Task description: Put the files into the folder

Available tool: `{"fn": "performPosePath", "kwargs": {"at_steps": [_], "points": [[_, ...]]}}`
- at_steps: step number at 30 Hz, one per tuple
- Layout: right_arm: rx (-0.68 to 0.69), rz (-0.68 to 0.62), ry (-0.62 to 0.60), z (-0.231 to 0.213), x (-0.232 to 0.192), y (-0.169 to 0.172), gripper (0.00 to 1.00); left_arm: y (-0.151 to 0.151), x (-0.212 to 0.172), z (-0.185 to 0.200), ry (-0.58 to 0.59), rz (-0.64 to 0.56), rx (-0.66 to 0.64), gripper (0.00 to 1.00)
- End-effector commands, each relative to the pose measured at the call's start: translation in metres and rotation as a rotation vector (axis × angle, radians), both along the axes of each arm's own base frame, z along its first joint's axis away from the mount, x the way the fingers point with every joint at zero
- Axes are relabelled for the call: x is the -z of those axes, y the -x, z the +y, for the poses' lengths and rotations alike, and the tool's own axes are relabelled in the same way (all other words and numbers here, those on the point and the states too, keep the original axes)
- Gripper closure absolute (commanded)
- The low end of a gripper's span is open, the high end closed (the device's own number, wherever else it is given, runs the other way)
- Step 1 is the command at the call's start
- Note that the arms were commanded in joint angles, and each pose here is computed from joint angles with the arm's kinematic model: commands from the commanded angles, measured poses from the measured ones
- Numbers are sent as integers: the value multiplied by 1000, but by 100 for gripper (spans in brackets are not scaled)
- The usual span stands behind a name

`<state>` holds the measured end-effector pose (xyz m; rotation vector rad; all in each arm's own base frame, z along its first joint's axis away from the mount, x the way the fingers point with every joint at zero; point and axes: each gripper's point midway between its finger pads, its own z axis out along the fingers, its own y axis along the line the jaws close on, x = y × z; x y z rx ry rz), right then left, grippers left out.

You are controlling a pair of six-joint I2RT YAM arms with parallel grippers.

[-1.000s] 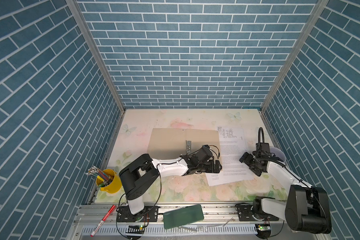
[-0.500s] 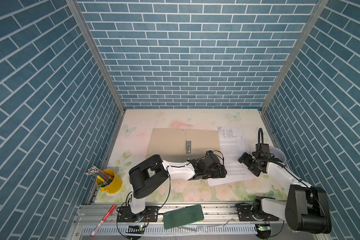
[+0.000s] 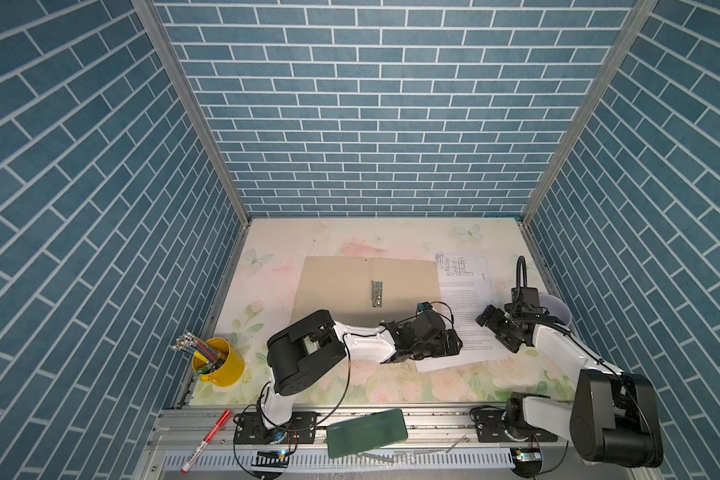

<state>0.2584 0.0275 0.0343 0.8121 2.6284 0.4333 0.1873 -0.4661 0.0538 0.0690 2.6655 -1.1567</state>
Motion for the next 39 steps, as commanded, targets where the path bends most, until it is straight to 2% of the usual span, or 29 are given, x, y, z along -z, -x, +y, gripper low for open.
{"fn": "performPosePath", "kwargs": {"at_steps": [1, 22, 30, 36, 39], "points": [[-26, 14, -4, 2, 4, 10, 7, 13, 29, 7, -74, 57, 11, 0], [-21, 5, -36, 6, 0, 16, 8, 11, 29, 3, 28, 63, -24, 0], [-29, 10, -15, -1, -6, 19, 7, 4, 17, 15, -37, -2, 12, 0], [-52, -69, 67, -17, -30, 1, 3, -14, -6, 31, -130, -108, 78, 0], [-72, -125, 103, -22, -39, -14, 1, -24, -11, 31, -131, -111, 122, 0]]}}
